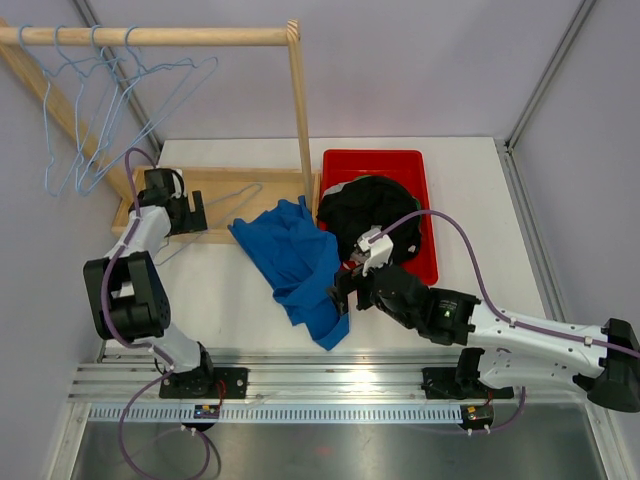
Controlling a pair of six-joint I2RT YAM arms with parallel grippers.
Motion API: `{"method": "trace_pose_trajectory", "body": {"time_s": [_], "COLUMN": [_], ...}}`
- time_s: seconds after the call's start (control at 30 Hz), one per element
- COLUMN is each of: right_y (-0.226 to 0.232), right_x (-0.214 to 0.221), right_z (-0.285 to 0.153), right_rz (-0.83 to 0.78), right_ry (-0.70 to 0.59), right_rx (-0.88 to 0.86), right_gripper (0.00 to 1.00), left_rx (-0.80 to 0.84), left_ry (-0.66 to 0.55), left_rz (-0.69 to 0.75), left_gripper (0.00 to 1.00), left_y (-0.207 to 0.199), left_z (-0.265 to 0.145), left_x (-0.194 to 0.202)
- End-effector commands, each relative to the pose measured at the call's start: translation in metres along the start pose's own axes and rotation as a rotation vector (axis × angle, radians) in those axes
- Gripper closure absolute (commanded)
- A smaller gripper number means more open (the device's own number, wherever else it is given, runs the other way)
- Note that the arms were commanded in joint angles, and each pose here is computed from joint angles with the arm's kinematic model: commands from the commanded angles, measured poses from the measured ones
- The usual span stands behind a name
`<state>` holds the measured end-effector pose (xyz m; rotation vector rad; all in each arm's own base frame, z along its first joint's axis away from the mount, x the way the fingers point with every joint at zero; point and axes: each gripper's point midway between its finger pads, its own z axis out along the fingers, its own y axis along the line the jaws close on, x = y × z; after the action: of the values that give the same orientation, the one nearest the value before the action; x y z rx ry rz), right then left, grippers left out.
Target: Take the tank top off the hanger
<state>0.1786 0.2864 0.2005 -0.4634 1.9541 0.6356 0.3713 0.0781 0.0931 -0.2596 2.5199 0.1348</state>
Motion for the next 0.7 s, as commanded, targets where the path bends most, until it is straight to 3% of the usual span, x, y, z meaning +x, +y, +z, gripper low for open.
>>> {"method": "trace_pose_trajectory", "body": {"time_s": [0.0,0.2,0.4,0.53,0.57,0.67], "right_y": [0.000,-0.005,-0.002,-0.003,-0.003,-0.003], "right_x": [-0.012,-0.005,0.000,0.002,0.003,0.002], "right_z": [-0.003,0.001,0.006,0.007,0.008,0.008], "right_rz": [0.012,0.004,-0.002,-0.002,-0.002,-0.001], "right_ry": [-0.049,-0.039,-0.023,-0.019,-0.018,-0.021], "right_rx": [-0.005,0.020,0.011,0.016,0.018,0.017], "right_gripper": [0.00,0.01,0.01,0.01,0.00,0.01], "left_rx": [-0.018,-0.044,-0.086,-0.097,-0.101,-0.105], "left_ry": [-0.087,-0.072,-0.058,-0.046,-0.040,-0.024], "left_rz": [-0.025,-0.054,-0.105,-0.111,-0.114,-0.112], "left_gripper": [0.10,0.12,0.24,0.39,0.49,0.63], "left_y": [0.005,0.021,0.042,0.045,0.046,0.046], "left_z": [0.009,0.026,0.034,0.037,0.038,0.040], "left_x": [-0.036,-0.042,-0.042,-0.040,-0.039,-0.033]}}
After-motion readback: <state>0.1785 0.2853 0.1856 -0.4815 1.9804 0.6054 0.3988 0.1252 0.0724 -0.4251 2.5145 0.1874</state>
